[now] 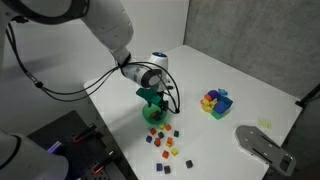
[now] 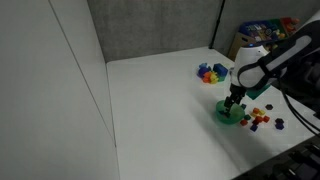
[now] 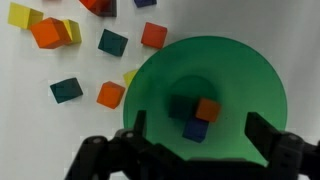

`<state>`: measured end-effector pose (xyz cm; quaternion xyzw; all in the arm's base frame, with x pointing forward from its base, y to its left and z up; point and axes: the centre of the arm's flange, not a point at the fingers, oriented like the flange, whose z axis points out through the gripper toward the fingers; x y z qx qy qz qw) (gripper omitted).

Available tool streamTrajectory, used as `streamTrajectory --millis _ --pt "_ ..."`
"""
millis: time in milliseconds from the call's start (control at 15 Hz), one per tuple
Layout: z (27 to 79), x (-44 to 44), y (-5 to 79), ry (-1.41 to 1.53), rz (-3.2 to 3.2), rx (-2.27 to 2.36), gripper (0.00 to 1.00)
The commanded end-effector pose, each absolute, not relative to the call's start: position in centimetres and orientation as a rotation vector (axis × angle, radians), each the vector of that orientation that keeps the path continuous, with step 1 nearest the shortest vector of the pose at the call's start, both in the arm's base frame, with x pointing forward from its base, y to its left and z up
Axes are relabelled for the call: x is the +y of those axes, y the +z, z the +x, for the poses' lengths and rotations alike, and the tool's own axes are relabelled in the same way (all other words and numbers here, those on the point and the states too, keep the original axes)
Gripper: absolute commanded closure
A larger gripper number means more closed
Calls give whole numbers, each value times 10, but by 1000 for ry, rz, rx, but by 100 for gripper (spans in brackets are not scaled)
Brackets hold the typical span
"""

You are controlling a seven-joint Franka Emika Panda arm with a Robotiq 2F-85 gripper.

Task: Pick up the orange and green blocks from the green bowl simultaneously and put them on the table

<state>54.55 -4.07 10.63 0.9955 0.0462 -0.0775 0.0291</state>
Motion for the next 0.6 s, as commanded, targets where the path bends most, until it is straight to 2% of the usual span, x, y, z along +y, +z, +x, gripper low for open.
streamTrajectory --millis 0,533 --pt "562 -41 83 -241 3070 173 0" --pt "562 -32 39 -241 3061 198 0"
